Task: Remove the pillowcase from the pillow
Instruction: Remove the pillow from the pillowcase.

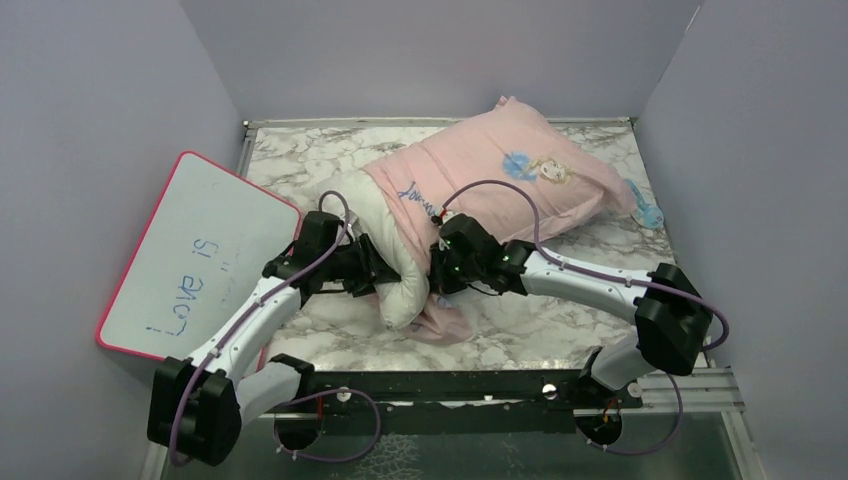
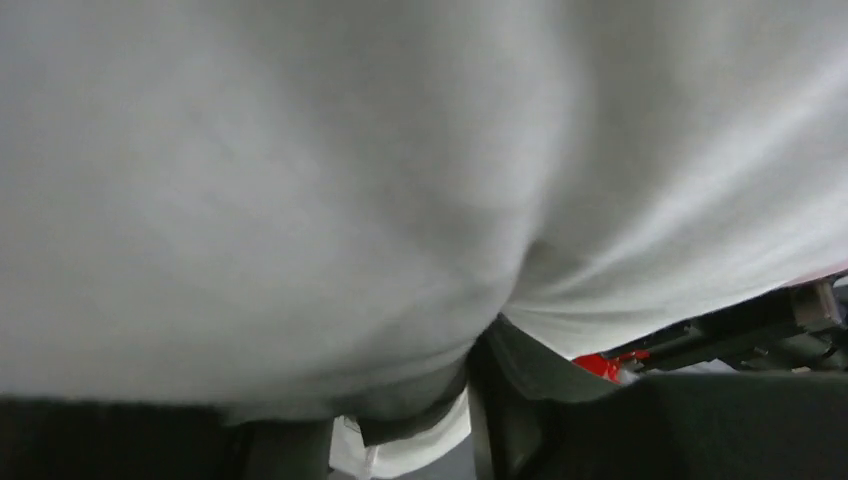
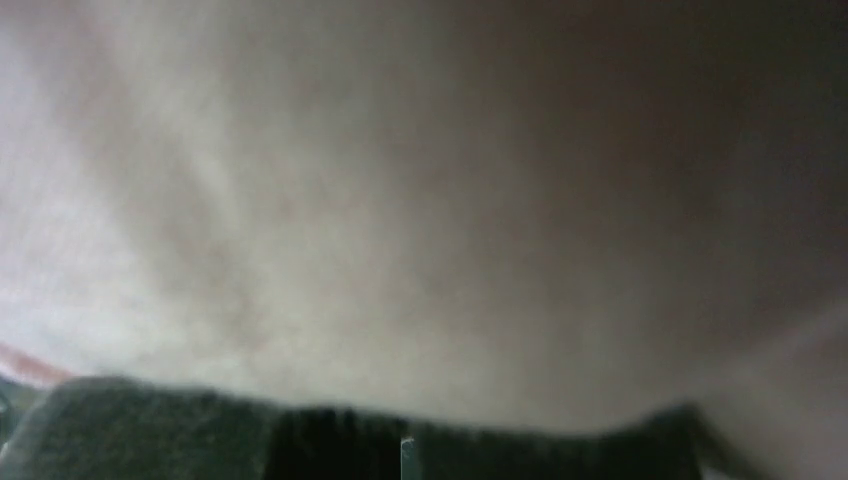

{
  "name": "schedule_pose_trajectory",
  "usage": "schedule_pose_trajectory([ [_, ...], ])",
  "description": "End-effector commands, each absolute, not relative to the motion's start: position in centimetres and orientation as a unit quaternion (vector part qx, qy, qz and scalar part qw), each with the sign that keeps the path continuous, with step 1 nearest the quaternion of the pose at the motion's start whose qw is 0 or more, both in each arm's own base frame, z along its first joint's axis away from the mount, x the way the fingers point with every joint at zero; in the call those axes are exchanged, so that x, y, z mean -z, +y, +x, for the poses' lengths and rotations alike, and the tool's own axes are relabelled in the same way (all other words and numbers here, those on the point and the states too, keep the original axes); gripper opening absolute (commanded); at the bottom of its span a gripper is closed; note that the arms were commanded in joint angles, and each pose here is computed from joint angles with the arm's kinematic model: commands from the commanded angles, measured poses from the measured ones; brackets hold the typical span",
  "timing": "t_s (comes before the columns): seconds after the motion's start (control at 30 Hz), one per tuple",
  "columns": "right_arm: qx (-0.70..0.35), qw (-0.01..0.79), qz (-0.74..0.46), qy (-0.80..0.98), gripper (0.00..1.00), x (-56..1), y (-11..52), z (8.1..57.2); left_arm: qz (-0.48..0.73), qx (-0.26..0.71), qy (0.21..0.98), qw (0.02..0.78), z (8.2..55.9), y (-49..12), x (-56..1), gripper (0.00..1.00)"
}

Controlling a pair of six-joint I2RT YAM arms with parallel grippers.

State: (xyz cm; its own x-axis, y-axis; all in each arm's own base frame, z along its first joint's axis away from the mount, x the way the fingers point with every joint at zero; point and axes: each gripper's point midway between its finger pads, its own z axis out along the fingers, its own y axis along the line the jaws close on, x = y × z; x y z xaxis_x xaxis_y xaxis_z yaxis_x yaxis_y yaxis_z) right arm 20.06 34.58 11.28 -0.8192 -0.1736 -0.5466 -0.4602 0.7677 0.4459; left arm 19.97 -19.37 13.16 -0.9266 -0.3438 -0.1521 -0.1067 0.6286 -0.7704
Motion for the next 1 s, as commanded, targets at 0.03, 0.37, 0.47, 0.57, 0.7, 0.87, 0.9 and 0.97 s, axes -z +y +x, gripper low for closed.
schedule_pose_trajectory([
  [0.03, -0.279, 0.323, -0.165, 0.889, 0.01, -14.6, 34.5, 22.5, -0.144, 0.409, 0.871, 0.232, 24.4, -20.6, -17.3, 0.10],
  [0.37, -0.053, 0.325, -0.146, 0.933, 0.01, -7.4, 24.5, 22.8, -0.086, 0.450, 0.813, 0.359, 30.3, -19.4, -34.4, 0.00],
  [0.47, -0.019, 0.325, -0.108, 0.939, 0.01, -6.5, 22.2, 22.5, -0.087, 0.457, 0.796, 0.387, 31.2, -17.7, -38.1, 0.00],
  [0.57, -0.047, 0.332, -0.086, 0.938, 0.01, -7.3, 22.4, 22.6, -0.095, 0.456, 0.789, 0.400, 31.4, -16.1, -39.2, 0.00],
  [0.7, -0.152, 0.353, -0.106, 0.917, 0.01, -10.7, 26.0, 22.5, -0.109, 0.455, 0.801, 0.374, 31.0, -16.0, -36.7, 0.00],
  [0.87, -0.259, 0.377, -0.157, 0.875, 0.18, -16.5, 29.7, 22.0, -0.119, 0.440, 0.812, 0.364, 30.3, -15.7, -34.0, 0.00],
  [0.9, -0.270, 0.381, -0.168, 0.868, 0.21, -17.6, 30.1, 21.9, -0.119, 0.436, 0.815, 0.362, 30.2, -15.6, -33.5, 0.00],
  [0.97, -0.292, 0.391, -0.190, 0.852, 0.29, -20.1, 30.7, 21.6, -0.130, 0.428, 0.824, 0.347, 29.6, -15.4, -31.6, 0.00],
])
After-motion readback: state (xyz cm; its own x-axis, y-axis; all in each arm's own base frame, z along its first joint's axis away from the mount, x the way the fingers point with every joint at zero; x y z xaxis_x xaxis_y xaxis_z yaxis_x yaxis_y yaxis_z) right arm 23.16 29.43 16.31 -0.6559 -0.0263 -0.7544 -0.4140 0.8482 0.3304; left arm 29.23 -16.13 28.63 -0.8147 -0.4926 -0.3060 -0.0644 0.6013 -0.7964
